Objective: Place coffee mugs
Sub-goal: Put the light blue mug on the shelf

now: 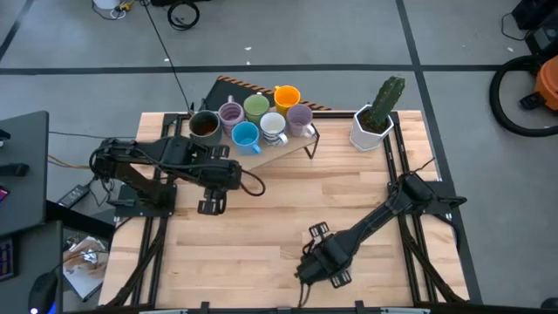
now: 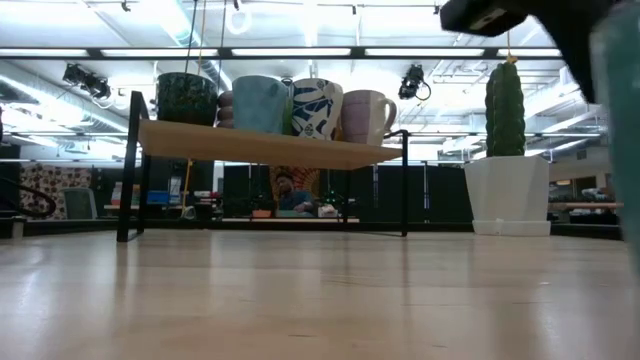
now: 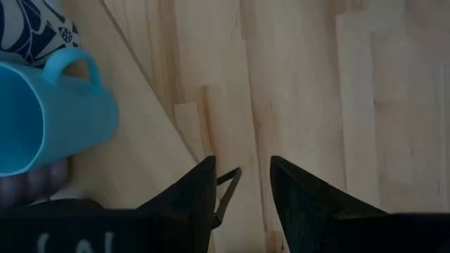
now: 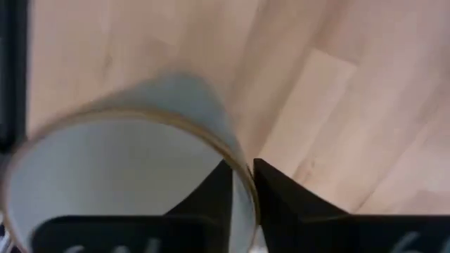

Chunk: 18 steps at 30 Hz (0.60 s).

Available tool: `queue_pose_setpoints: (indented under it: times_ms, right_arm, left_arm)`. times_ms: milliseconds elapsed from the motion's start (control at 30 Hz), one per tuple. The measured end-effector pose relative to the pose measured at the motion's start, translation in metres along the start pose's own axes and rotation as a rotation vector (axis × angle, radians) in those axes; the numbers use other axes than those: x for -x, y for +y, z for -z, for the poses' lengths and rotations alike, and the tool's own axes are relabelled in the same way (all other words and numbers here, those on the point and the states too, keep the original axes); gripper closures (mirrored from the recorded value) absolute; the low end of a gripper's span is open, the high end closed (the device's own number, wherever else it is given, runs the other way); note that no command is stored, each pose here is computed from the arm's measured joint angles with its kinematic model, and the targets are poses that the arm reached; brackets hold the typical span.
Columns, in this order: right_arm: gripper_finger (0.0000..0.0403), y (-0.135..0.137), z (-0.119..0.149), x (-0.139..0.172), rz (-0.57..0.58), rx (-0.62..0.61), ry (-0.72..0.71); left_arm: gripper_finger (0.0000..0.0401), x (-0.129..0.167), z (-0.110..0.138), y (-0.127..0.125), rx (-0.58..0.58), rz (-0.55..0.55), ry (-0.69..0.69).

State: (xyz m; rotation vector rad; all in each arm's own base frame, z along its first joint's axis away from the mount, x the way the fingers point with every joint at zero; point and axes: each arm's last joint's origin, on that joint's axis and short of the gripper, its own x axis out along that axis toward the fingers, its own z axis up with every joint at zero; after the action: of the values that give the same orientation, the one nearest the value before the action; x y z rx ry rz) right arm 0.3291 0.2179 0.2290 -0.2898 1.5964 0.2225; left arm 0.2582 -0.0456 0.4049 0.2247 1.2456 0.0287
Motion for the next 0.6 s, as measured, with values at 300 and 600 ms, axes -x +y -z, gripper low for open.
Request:
queue_pose_setpoints:
  times_ms: [300,600]
  right_arm:
    - [0.0377,-0.049,-0.009,0.0,-0.068,-0.368,0.019]
    - [0.0369,-0.107,-0.014,-0.001,-0.068,-0.642,0.007]
  left_arm:
    - [0.026,0.0,-0.004,0.001,0.028,-0.025,-0.034]
    - [0.026,0.0,-0.006,0.002,0.053,-0.086,-0.062]
